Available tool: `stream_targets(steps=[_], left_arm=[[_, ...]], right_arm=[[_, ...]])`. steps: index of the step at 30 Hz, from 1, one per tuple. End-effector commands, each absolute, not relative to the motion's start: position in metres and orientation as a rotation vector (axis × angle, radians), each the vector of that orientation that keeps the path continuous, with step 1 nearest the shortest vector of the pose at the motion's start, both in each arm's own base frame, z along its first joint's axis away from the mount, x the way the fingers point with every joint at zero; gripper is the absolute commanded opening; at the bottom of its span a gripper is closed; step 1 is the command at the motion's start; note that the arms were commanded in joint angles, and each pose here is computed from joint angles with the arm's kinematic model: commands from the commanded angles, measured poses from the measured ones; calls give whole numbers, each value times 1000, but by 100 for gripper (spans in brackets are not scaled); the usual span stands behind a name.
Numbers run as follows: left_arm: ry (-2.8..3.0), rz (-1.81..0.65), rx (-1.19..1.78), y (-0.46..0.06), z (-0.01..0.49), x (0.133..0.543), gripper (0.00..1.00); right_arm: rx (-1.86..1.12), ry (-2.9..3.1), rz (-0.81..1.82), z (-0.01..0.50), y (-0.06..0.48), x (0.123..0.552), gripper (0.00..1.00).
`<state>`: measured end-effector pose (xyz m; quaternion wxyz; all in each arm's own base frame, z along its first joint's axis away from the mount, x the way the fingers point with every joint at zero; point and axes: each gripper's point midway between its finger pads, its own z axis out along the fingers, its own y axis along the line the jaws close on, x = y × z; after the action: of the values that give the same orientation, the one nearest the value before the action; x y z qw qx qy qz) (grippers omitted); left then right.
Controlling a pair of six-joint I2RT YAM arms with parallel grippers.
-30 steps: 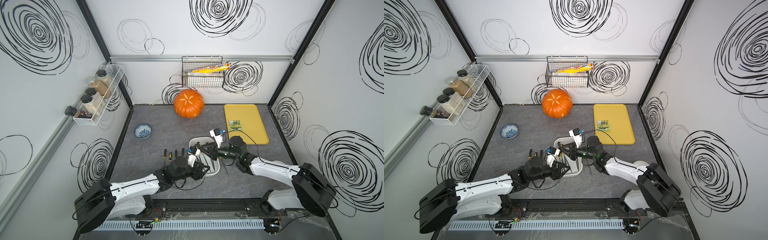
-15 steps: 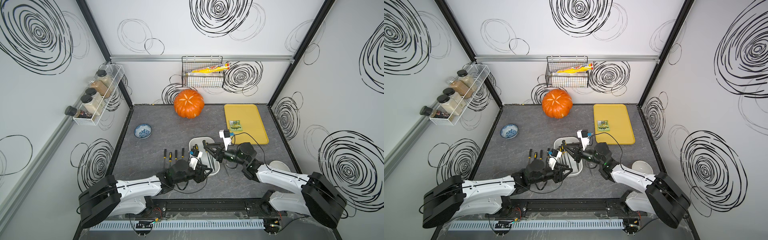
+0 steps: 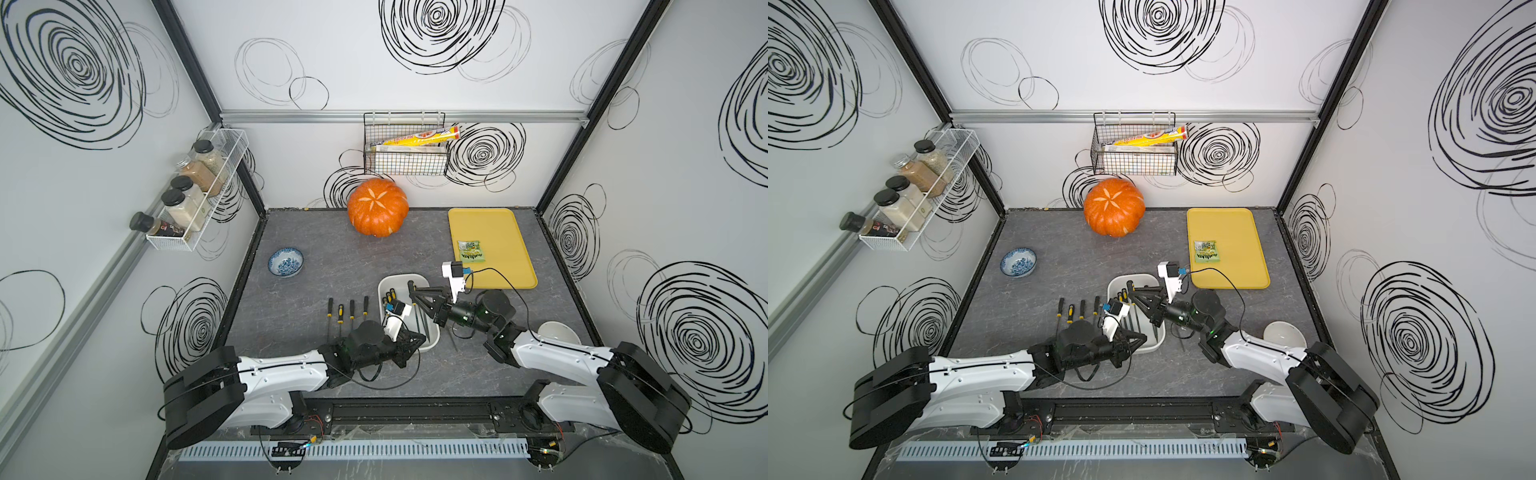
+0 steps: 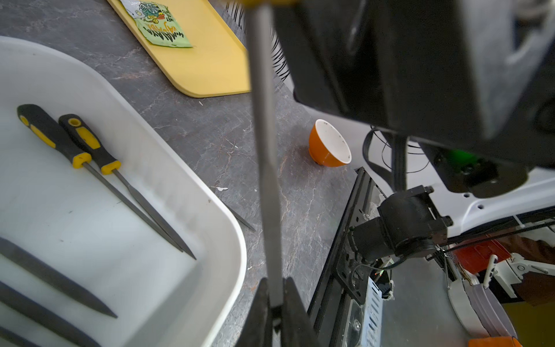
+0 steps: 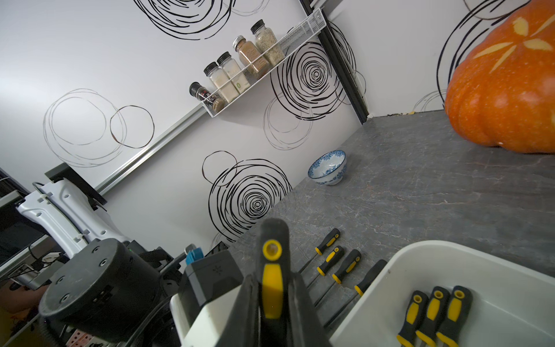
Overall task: Take the file tool out of the storage box
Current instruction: Pick up the file tool from the storage box.
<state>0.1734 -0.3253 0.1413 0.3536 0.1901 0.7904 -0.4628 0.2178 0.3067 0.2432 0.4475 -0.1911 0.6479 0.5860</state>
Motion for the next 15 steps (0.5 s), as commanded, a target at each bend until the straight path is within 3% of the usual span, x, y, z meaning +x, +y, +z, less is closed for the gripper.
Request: stream_targets(steps=[1, 5, 9, 15], left_arm=[[1962, -1213, 458, -329, 164, 180, 6], [1967, -1215, 452, -328, 166, 180, 0], [2009, -1185, 421, -325, 162, 183, 0], [2214, -958, 270, -288, 150, 190, 0]], right_arm=[[-437, 1553, 1448, 254, 299, 218, 0], [-439, 1555, 1450, 253, 299, 217, 4], [-437, 1581, 1447, 247, 300, 218, 43], [-363, 1604, 1276, 249, 280, 232, 57]])
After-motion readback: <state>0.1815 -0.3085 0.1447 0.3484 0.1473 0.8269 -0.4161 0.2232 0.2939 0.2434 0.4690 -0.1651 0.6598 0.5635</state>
